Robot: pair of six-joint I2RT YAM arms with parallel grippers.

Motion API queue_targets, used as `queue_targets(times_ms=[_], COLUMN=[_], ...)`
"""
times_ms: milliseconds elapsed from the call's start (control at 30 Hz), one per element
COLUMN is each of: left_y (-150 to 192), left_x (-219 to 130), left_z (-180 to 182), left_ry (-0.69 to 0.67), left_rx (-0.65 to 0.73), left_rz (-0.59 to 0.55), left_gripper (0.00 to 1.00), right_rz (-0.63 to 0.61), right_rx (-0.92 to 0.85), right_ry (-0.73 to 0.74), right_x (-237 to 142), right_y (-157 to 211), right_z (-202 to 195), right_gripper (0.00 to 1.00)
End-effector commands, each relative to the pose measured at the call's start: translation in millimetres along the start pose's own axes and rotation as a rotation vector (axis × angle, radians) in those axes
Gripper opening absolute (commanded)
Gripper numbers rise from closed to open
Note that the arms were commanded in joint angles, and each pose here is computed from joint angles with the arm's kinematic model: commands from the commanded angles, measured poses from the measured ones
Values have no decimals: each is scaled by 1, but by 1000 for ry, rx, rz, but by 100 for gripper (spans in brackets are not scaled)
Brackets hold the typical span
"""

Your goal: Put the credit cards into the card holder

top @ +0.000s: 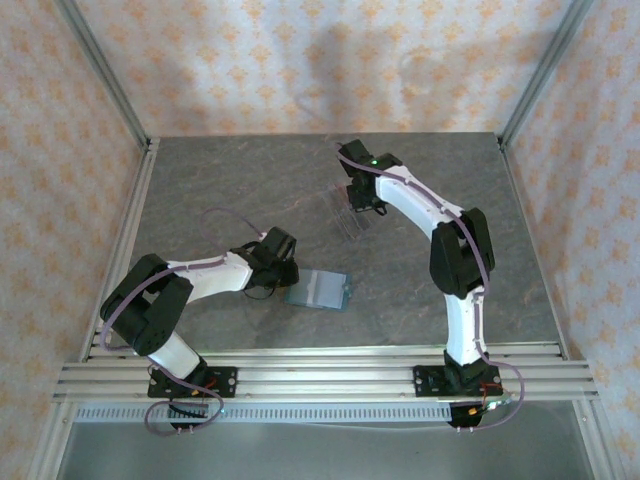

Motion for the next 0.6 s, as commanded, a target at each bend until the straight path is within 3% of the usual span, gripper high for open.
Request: queue_targets(times_ms=[0,133,567], left_y=[62,63,62], left_x=[31,33,27], left_z=[30,31,23], left_ry=[-79,-79,-81], left_rx=[0,-3,14], left_rz=[198,200,184], left_gripper=[20,20,20], right_rz=[2,-15,-82], right_rx=[-21,-26,-33], right_ry=[27,31,73], right_x=[-5,-13,-49], right_y=[-4,-10,-30], right_z=[-6,-9,-25], right_gripper=[11,0,0])
Point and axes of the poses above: each hand's point on the last joint's axis, 136 mm out from that joint toward the fingers, its own x axis out along the fingers, its own z axis along the line the jaws close on, y = z × x, the point moved 1 cm from there along -x, back along the fingers, and after that the axes turned 5 degrees about -x, right-handed, at the moved point
